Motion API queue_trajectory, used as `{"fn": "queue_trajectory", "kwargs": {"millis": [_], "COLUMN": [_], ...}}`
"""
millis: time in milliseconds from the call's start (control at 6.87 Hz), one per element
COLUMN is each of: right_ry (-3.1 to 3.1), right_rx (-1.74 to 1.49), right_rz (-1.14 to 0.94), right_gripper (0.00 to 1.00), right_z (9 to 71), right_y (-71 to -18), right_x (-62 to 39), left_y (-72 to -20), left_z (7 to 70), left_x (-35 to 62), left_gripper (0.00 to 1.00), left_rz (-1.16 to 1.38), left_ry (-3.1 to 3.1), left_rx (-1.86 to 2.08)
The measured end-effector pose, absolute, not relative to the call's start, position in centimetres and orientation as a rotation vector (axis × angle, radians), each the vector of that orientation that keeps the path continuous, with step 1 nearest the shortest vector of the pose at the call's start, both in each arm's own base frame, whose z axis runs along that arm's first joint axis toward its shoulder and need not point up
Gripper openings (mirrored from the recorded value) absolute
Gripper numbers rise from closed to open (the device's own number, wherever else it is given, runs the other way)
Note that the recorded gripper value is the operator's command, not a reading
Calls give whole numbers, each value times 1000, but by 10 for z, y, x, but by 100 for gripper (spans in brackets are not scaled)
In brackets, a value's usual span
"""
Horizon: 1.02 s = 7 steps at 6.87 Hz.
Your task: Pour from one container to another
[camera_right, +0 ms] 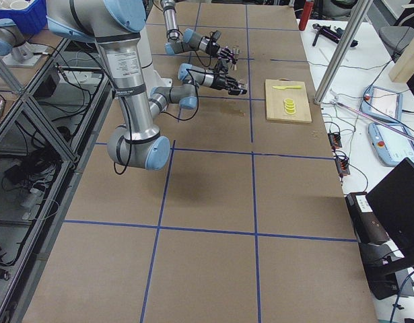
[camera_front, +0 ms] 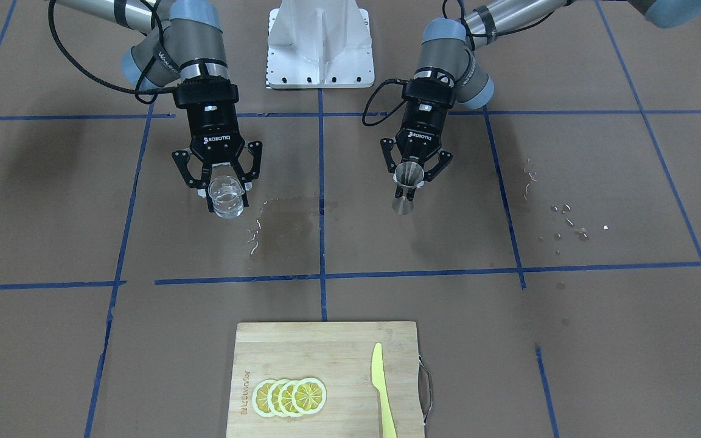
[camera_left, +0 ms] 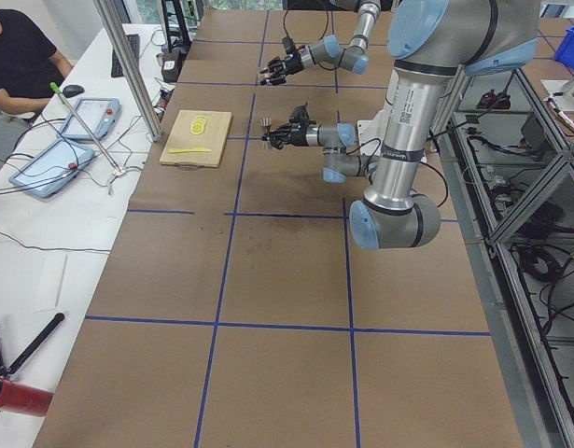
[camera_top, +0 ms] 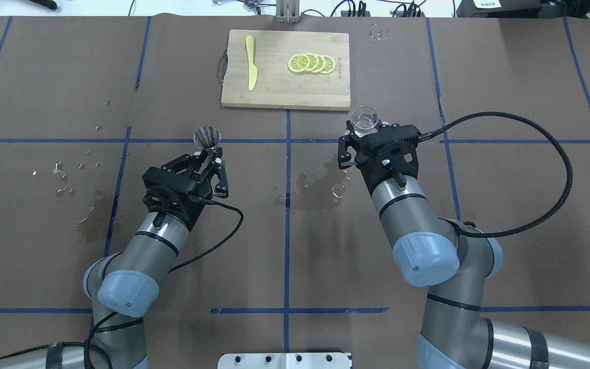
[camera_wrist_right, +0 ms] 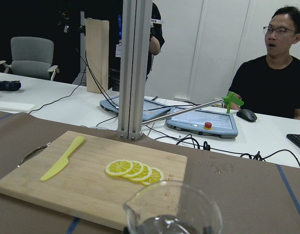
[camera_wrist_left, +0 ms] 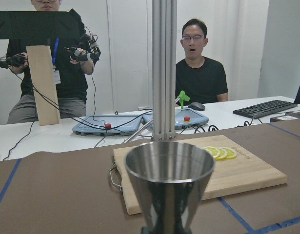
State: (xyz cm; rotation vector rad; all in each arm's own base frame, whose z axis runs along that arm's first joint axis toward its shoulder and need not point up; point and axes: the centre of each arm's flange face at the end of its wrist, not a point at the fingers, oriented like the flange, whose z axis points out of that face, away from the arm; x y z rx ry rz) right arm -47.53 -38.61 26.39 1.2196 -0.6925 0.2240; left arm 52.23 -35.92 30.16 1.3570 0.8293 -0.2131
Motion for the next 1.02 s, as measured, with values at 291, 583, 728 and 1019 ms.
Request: {"fn": "queue_trajectory", "kwargs": {"millis": [291, 583, 728, 1019], "right_ry": [-746, -765, -767, -748], "right_rx": [1186, 1188, 1190, 1185], "right_rz": [179, 152, 148, 133], "right_gripper": [21, 21, 21, 20], "right_z": [248, 236, 231, 211], "right_y": [-381, -378, -377, -377], "right_x": [-481, -481, -481, -484], "left_y": [-367, -373, -376, -378], "left_z": [283, 277, 277, 273], "left_x": [532, 555, 566, 574], "left_gripper": [0, 0, 0, 0], "left_rz": [-188, -153, -140, -127], "left_ry": [875, 889, 885, 893], "left_rx": [1348, 1330, 1324, 1317]}}
